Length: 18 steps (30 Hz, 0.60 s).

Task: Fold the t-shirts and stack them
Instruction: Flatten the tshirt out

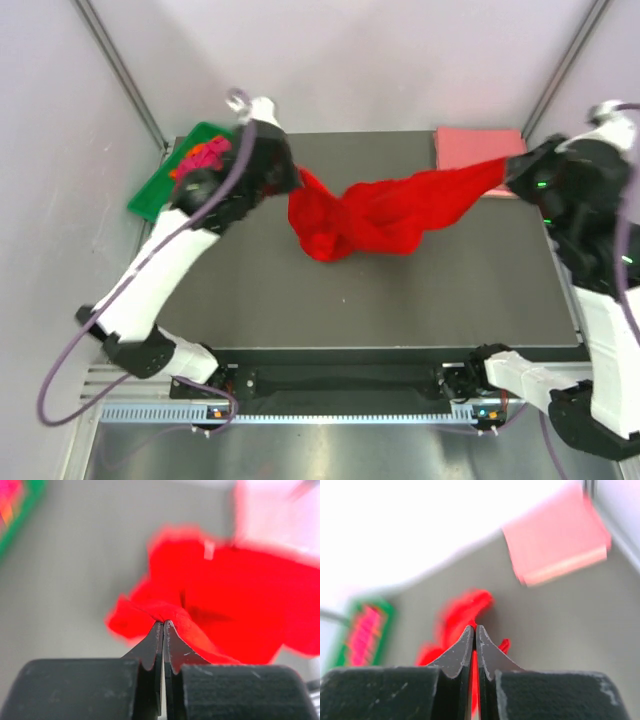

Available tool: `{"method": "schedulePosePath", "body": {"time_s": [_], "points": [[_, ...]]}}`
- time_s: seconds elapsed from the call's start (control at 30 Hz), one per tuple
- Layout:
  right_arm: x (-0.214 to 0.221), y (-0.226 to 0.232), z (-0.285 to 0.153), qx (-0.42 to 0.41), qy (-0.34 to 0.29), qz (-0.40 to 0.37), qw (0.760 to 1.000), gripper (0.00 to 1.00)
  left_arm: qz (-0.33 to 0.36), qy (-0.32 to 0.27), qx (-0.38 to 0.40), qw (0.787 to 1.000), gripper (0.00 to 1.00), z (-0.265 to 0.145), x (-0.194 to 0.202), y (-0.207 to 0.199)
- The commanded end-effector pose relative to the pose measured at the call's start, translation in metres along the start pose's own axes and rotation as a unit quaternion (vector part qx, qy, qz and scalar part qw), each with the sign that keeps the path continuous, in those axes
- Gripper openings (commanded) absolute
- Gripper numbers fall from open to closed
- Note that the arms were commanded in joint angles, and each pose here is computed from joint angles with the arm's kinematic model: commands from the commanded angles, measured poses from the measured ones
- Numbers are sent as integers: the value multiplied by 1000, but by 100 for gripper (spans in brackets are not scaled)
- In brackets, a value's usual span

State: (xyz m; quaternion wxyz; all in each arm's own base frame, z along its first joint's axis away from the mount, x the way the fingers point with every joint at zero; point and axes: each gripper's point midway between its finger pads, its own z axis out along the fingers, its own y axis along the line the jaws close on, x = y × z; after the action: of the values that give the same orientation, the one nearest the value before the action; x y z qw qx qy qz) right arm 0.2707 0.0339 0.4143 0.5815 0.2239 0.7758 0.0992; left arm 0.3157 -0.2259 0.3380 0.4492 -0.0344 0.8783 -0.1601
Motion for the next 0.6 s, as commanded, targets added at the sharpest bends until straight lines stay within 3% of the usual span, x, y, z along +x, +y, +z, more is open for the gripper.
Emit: {"method": "schedulePosePath", "body": {"time_s": [0.0,0.07,0.17,0.3,0.43,0.57], "points": [[-68,-10,-61,8,-91,32,995,0,-18,-133,6,991,0,-111,-82,24],[-85,-12,-93,-16,-121,56,991,0,-42,-178,56,982,0,-154,-109,17],[-92,-25,-134,-39,-152,92,983,0,-63,-200,132,969,0,-205,-116,10],[-94,-39,-181,-77,-183,136,971,0,-73,-186,170,965,0,-225,-101,12],[-96,-37,-197,-105,-190,137,966,0,-66,-169,155,971,0,-214,-88,18],[-78,-19,-143,-77,-131,78,985,0,-41,-153,101,982,0,-170,-77,23]]}}
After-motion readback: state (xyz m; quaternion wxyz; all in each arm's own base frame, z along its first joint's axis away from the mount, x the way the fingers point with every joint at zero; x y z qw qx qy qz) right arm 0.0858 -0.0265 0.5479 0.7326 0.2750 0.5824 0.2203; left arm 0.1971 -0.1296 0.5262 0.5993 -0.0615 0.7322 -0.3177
